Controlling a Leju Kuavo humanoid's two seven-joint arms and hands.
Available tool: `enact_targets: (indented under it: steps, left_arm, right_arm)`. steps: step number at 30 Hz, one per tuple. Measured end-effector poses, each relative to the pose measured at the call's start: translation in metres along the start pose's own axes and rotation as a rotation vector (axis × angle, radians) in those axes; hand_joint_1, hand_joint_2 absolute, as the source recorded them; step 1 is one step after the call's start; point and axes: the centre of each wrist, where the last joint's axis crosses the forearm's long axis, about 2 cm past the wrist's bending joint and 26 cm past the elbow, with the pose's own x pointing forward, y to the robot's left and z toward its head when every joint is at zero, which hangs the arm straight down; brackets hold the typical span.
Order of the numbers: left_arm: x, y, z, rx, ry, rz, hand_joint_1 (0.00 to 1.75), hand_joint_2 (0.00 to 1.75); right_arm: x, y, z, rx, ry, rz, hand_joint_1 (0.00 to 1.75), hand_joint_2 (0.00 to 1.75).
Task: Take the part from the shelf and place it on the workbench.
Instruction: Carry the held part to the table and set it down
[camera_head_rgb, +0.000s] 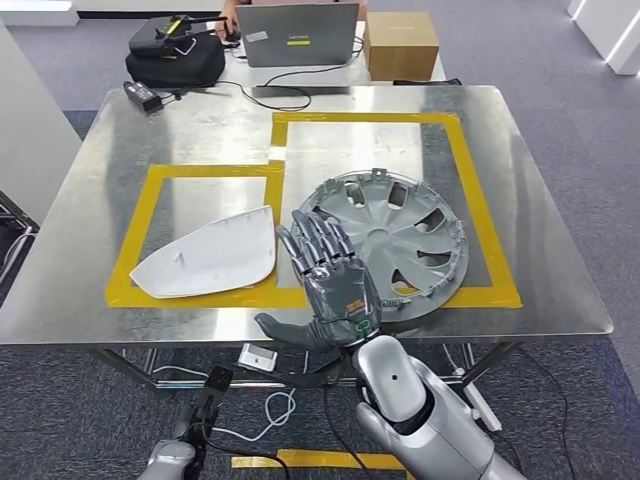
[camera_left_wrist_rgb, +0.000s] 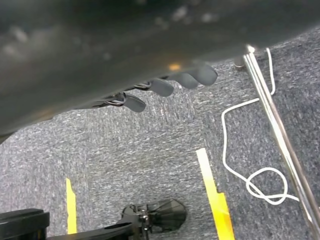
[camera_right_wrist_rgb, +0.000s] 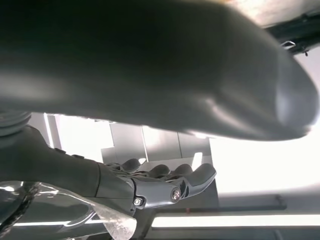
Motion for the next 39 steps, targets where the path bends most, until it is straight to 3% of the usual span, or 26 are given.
enact_targets:
  steps: [39]
  left_arm:
    - [-0.009,-0.005,0.004,0.006,0.011,0.023,0.0,0.0]
  right_arm:
    - [-0.013,0.015,0.017,0.075,0.059,-0.014,0.0,0.0]
